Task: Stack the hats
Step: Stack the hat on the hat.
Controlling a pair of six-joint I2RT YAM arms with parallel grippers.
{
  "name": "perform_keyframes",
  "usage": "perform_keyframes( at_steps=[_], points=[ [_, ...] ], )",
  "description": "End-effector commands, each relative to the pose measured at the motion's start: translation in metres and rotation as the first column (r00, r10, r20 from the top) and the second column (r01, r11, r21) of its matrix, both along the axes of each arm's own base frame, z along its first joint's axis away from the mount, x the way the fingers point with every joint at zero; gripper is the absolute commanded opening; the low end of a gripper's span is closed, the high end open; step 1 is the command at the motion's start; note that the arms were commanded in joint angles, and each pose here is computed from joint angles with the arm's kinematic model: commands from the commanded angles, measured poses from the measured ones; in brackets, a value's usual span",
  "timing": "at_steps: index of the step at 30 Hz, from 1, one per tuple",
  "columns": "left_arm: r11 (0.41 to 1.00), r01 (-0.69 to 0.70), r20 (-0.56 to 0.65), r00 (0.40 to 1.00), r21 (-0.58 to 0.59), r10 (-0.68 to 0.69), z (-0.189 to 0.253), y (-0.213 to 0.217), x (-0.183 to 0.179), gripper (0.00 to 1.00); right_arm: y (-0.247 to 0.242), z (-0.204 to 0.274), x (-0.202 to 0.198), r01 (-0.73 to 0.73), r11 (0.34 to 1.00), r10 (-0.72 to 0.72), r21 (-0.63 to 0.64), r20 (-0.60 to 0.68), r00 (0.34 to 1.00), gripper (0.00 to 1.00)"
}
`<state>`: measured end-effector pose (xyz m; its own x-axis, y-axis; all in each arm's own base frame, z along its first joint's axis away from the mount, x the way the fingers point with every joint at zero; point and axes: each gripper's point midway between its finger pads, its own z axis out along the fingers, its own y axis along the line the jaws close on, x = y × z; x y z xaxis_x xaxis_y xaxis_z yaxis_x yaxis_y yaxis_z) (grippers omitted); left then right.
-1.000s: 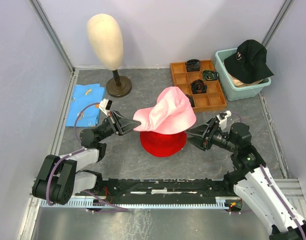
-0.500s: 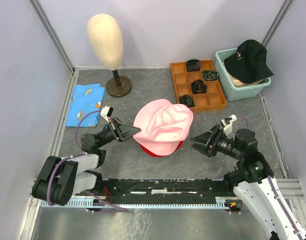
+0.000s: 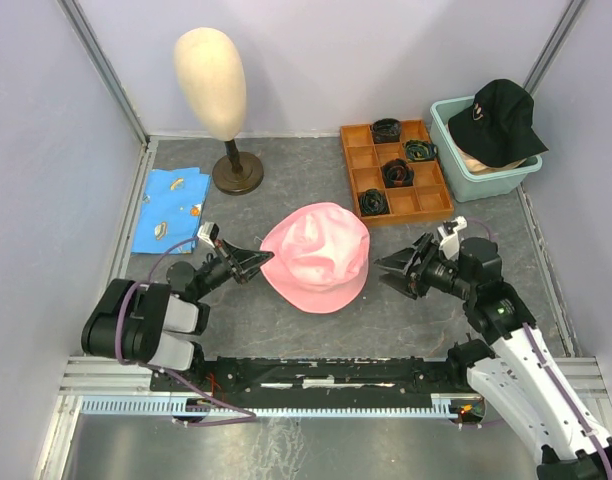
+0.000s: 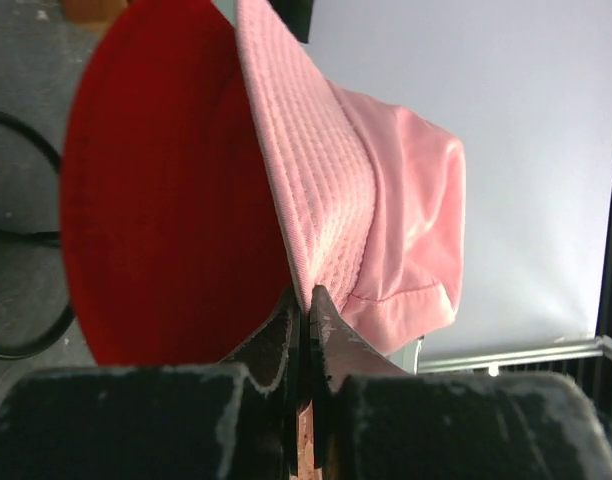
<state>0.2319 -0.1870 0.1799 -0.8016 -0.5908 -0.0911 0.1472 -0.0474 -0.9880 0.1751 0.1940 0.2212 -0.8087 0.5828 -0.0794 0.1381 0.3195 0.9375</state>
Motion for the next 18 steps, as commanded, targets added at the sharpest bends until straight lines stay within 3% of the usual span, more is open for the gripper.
perform_keyframes(
  at_steps=[1, 10, 18],
  points=[
    [0.998, -0.060, 0.125, 0.990, -0.035, 0.064, 0.021, 0.008, 0.015, 0.03, -0.004, 0.034, 0.013, 0.011, 1.000, -0.014, 0.023, 0.128, 0.992, 0.66],
    [0.998, -0.044, -0.048, 0.998, 0.036, 0.045, -0.031, 0.006, 0.024, 0.03, -0.018, 0.036, 0.039, 0.039, 0.999, -0.041, 0.014, 0.131, 0.991, 0.66],
    [0.997, 0.006, -0.116, 0.993, 0.073, 0.003, -0.056, 0.001, 0.024, 0.03, -0.024, 0.033, 0.071, 0.058, 0.998, -0.059, 0.010, 0.120, 0.991, 0.66]
  ],
)
